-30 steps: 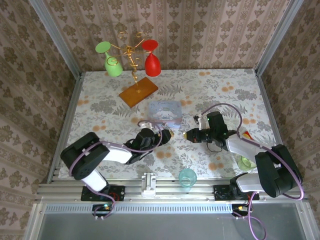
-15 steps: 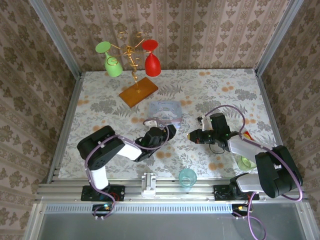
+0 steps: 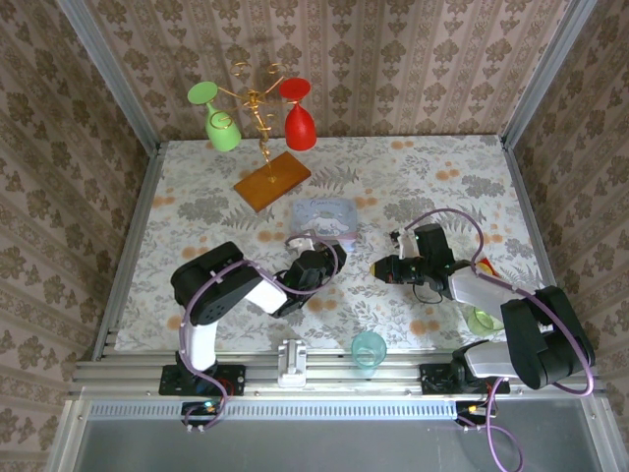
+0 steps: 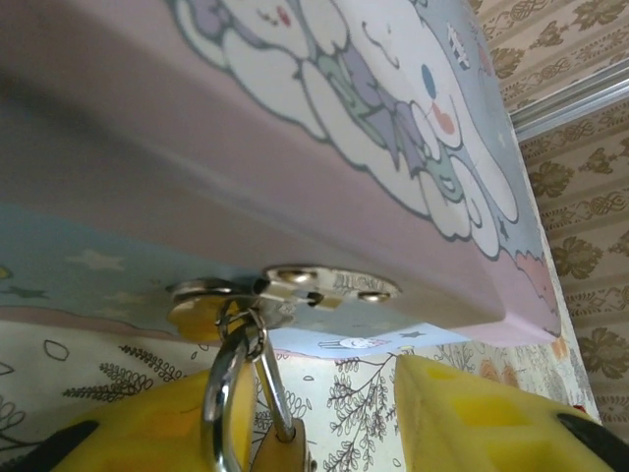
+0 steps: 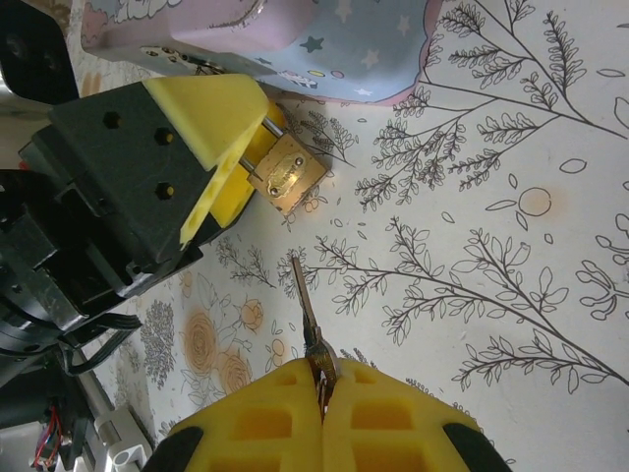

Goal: Unlock a padlock with a key

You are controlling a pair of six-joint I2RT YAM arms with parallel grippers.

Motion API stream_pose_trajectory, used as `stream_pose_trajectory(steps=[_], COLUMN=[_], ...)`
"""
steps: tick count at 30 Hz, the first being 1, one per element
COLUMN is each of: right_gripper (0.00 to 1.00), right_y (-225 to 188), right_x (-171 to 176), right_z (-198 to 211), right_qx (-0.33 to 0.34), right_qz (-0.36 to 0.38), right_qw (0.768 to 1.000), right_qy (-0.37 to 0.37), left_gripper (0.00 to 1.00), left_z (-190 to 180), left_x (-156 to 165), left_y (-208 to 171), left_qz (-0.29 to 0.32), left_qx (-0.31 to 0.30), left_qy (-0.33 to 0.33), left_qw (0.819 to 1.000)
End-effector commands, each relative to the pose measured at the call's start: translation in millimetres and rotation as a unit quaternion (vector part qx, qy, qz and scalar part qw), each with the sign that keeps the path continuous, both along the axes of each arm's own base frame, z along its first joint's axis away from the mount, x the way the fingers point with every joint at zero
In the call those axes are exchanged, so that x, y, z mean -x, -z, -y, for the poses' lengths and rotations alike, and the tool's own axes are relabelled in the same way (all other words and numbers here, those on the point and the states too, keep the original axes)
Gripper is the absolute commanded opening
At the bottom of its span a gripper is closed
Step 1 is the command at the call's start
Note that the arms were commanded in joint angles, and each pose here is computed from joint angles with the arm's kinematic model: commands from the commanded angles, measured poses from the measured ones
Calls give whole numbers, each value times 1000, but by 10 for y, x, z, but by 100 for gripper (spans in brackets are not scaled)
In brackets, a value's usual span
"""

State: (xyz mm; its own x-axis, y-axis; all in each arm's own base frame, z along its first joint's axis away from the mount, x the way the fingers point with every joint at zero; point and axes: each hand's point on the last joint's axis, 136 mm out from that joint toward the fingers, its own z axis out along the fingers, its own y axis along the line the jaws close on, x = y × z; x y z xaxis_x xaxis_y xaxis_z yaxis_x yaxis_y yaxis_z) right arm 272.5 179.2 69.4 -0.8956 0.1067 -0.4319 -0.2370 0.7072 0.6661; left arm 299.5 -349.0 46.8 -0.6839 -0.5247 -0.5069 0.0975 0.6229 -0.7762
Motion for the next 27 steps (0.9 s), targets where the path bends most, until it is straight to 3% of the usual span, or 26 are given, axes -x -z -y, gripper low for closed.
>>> stream_pose_trajectory(steps=[1,5,12,27], right_gripper=[0,0,0,0], right_y=[29,26,209,46], right_x=[0,0,53,-28], right_z=[7,-51,-252,-506], right_qx=[-2,-22,-75,-176], right_qz=[-2,-14,-99,-137], right_qw=[1000,1000,991,970], right_qy=[-3,-8,-45,-95], left_gripper=[33,21,4,0], left_z=[-33,-70,-99,-105], left_x=[172,195,170,128], left_y=[432,466,458,-8], left_qz=[-61,-70,-83,-90], left_qx=[-33,-44,-30,126], left_qy=[14,18,29,26], left_qw=[997,996,996,988])
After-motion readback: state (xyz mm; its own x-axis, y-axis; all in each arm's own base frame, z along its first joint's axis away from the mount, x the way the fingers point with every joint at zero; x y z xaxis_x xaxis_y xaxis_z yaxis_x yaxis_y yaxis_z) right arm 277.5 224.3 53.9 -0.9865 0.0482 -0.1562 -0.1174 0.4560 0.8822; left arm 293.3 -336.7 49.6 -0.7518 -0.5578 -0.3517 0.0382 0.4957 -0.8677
